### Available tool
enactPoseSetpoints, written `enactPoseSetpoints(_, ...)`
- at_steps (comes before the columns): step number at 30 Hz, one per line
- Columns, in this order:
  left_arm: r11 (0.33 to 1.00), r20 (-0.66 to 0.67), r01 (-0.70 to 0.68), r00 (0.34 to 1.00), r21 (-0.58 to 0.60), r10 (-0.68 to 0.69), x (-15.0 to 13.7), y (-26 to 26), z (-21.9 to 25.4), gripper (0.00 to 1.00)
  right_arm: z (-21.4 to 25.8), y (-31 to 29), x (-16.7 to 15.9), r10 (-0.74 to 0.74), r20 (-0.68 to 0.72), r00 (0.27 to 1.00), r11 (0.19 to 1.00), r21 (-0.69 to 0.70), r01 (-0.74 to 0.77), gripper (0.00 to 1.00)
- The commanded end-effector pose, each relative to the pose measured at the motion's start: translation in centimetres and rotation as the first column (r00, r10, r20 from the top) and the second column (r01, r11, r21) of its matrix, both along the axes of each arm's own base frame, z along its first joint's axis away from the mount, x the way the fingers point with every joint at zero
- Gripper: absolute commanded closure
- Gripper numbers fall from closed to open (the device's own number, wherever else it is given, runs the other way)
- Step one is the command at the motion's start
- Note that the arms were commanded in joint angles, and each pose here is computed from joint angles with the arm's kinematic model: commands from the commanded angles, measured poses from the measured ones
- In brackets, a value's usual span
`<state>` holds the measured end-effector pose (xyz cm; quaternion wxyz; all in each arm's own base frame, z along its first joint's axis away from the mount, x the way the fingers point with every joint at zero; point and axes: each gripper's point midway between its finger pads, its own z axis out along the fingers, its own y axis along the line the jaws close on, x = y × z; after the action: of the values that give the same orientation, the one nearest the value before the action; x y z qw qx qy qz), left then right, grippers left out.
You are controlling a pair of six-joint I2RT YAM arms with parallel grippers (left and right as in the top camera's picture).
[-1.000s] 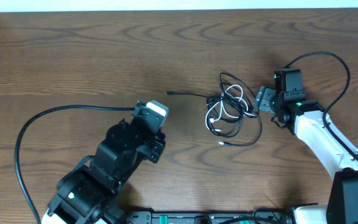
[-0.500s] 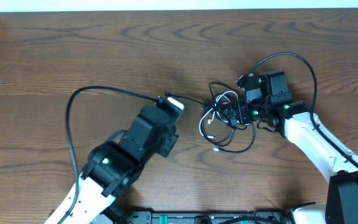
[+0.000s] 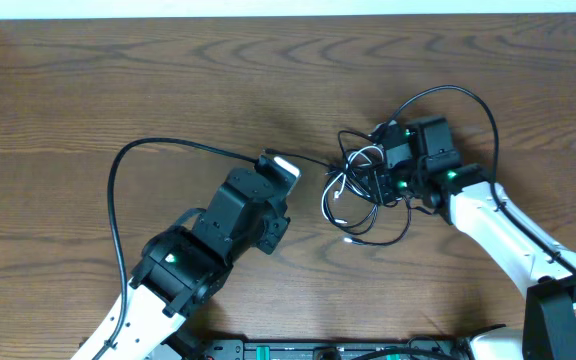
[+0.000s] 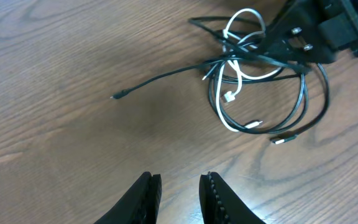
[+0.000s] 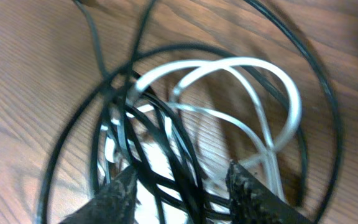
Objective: Untangle cables
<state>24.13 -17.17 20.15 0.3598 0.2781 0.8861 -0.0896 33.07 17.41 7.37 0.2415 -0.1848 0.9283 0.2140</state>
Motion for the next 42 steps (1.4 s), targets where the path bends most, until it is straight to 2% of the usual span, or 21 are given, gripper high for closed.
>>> enactPoseSetpoints(1,0.998,0.009,0.036,0.999,-0.042,-0.036,-0.4,-0.7,1.1,0.74,-0.6,1.2,-0.3,-0.015,-0.009,1.000,1.000,-0.014,0.015,0.66)
enactPoseSetpoints(3,0.998,0.009,0.037,0.999,-0.042,-0.037,-0.5,-0.7,1.1,0.74,-0.6,1.8,-0.4,-0.019,-0.006,1.000,1.000,-0.015,0.019,0.75)
enactPoseSetpoints(6,0.998,0.009,0.037,0.999,-0.042,-0.037,-0.5,-0.7,1.1,0.74,-0.6,3.0,-0.8,0.009,-0.001,1.000,1.000,-0.011,-0.009,0.99)
enactPoseSetpoints(12,0.998,0.008,0.037,0.999,-0.041,-0.037,-0.5,-0.7,1.1,0.74,0.2,4.4,-1.0,-0.009,-0.002,1.000,0.999,0.033,0.010,0.99)
enactPoseSetpoints(16,0.998,0.007,0.037,0.999,-0.041,-0.037,-0.5,-0.7,1.0,0.74,3.1,5.3,-0.7,0.011,0.048,0.999,0.996,0.090,-0.015,0.99)
enactPoseSetpoints(21,0.999,-0.001,0.037,0.999,-0.034,-0.037,-0.6,-0.6,0.8,0.73,10.5,5.7,-0.1,0.005,0.205,0.979,0.984,0.172,-0.041,0.99)
enactPoseSetpoints(25,0.999,-0.005,0.037,0.999,-0.033,-0.037,-0.6,-0.6,0.7,0.72,17.5,5.0,-0.7,-0.029,0.367,0.930,0.971,0.232,-0.061,0.99)
enactPoseSetpoints(28,0.997,-0.018,0.056,0.998,-0.048,-0.057,-0.8,-1.0,0.7,0.67,20.9,4.1,-1.6,-0.064,0.447,0.892,0.964,0.258,-0.060,0.98)
enactPoseSetpoints(31,0.990,-0.057,0.107,0.992,-0.089,-0.112,-1.5,-2.2,0.3,0.53,23.8,3.2,-2.8,-0.091,0.511,0.855,0.956,0.285,-0.069,0.98)
enactPoseSetpoints(33,0.989,-0.082,0.119,0.989,-0.091,-0.127,-1.6,-2.6,-0.2,0.52,25.3,2.4,-3.4,-0.118,0.547,0.829,0.953,0.296,-0.060,0.98)
enactPoseSetpoints(35,0.990,-0.108,0.117,0.986,-0.075,-0.125,-1.4,-2.7,-1.1,0.52,26.5,0.8,-3.6,-0.180,0.578,0.796,0.957,0.289,0.007,0.98)
enactPoseSetpoints(38,0.991,-0.128,0.116,0.984,-0.063,-0.123,-1.2,-2.9,-1.8,0.57,26.0,-2.8,-2.9,-0.302,0.586,0.752,0.951,0.237,0.197,0.98)
enactPoseSetpoints(40,0.991,-0.126,0.116,0.984,-0.064,-0.123,-0.9,-3.1,-1.9,0.61,24.4,-6.7,-2.4,-0.463,0.546,0.699,0.881,0.199,0.429,0.99)
enactPoseSetpoints(42,0.991,-0.116,0.116,0.985,-0.070,-0.124,-0.7,-3.2,-1.7,0.62,22.6,-10.7,-2.8,-0.618,0.504,0.603,0.753,0.160,0.638,0.98)
